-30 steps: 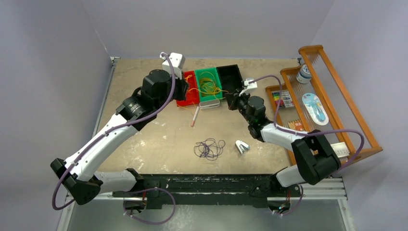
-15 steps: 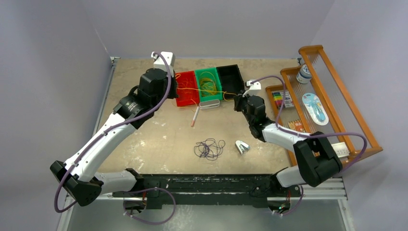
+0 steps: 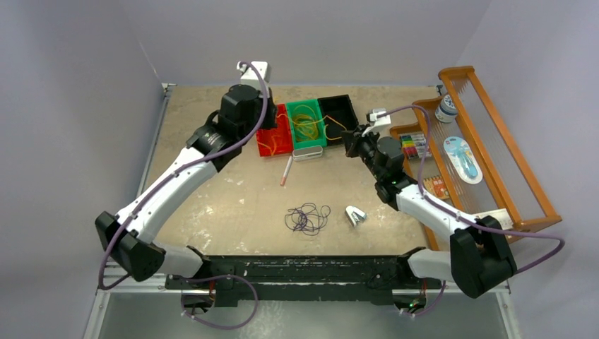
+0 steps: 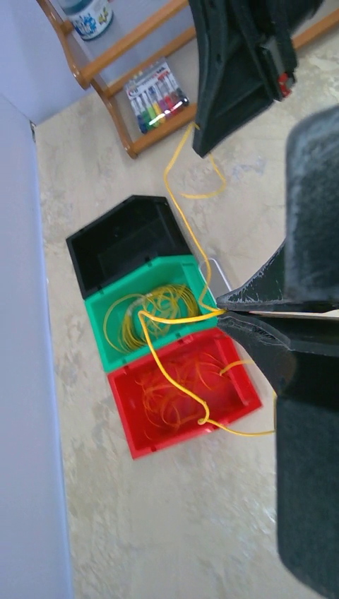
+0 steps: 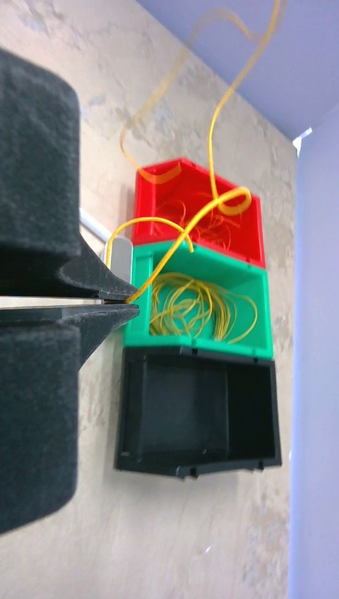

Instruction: Untangle the cables

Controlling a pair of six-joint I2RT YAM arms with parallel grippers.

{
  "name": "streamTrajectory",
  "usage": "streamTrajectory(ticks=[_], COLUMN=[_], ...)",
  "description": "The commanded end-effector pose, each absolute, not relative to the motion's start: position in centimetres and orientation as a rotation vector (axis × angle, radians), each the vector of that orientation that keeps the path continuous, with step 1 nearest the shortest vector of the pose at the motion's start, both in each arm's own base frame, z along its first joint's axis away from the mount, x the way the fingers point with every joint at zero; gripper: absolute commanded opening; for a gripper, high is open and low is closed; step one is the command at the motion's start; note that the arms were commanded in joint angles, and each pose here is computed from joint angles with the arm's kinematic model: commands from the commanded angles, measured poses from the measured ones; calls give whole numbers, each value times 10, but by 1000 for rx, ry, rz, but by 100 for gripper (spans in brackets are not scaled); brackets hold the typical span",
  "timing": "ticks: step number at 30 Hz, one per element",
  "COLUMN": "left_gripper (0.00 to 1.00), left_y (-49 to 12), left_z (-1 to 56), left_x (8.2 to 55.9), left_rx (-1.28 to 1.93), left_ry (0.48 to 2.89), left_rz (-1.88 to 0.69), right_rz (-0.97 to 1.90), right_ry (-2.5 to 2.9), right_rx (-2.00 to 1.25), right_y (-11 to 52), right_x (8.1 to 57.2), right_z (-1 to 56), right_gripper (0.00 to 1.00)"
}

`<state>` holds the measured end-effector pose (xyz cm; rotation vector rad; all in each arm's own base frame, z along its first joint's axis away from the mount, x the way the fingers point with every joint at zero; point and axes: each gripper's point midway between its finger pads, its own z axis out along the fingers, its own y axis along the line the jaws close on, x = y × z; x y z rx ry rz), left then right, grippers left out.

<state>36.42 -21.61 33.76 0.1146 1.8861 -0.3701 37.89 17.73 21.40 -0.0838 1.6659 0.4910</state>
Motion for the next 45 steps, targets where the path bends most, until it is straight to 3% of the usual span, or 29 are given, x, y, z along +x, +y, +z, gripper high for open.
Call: streamTrajectory(ticks=[1, 11, 23, 45], left_gripper=[0, 0, 0, 0], left_y=[-249, -286, -283, -354], left_z=[387, 382, 350, 277], left_x=[389, 459, 527, 549], left_rx=[109, 123, 122, 182], left_ry=[1736, 1669, 1680, 1793], left_rz=[-530, -583, -569, -826], right_rz=[598, 593, 550, 469], right_ry=[1592, 1574, 1543, 1592], right_rx=[-170, -261, -239, -92], right_y=[198, 208, 206, 179], right_x=[378, 386, 400, 398], right_z=[259, 292, 280, 248], right_gripper=[0, 0, 0, 0])
